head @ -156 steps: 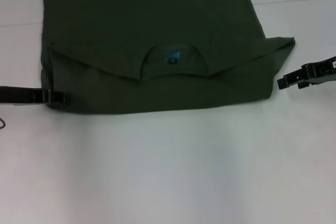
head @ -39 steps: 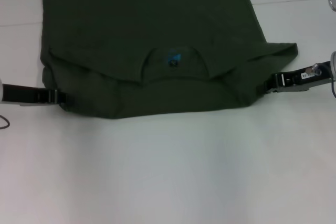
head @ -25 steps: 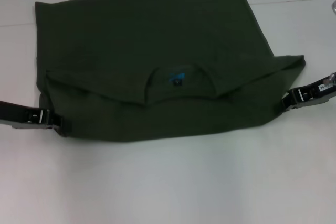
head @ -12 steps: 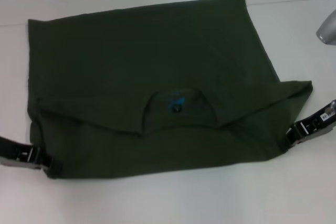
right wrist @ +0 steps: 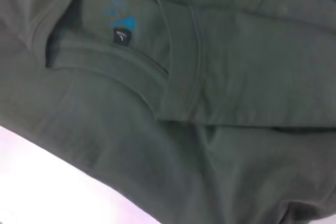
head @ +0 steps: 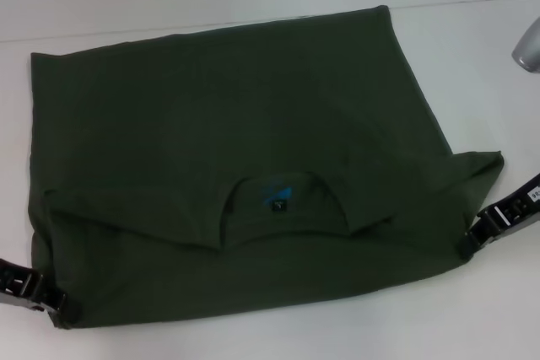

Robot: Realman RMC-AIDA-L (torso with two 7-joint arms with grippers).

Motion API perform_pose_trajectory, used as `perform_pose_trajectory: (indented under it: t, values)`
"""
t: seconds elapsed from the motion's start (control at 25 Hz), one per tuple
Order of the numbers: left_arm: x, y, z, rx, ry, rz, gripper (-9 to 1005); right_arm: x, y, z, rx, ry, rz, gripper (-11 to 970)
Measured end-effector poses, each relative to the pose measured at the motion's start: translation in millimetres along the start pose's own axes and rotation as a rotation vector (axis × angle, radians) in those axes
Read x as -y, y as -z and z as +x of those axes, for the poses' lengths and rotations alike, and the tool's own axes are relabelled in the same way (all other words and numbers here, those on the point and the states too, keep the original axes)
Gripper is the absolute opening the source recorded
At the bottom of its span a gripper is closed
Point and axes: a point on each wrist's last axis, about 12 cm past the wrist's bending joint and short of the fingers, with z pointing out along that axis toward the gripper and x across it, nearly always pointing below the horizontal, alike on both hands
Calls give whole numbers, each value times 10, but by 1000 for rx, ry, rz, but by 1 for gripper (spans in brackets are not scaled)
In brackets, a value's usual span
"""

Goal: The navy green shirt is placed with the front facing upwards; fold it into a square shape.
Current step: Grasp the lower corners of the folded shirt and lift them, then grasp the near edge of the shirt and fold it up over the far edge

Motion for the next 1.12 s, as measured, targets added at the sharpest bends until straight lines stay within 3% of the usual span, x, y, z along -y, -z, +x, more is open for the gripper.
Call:
perform_pose_trajectory:
  t: [0.48,0.8,1.12]
  values:
    - [-23,372,-45,74,-29,49,76,-151,318,-266,112,86,-84,7]
    - [-37,458,-194,153,-24,5,73,-107,555,-360,207,85,-81,6]
    - [-79,543,-377,262,20,-68,70,-147,644,-562,277,111,-41,7]
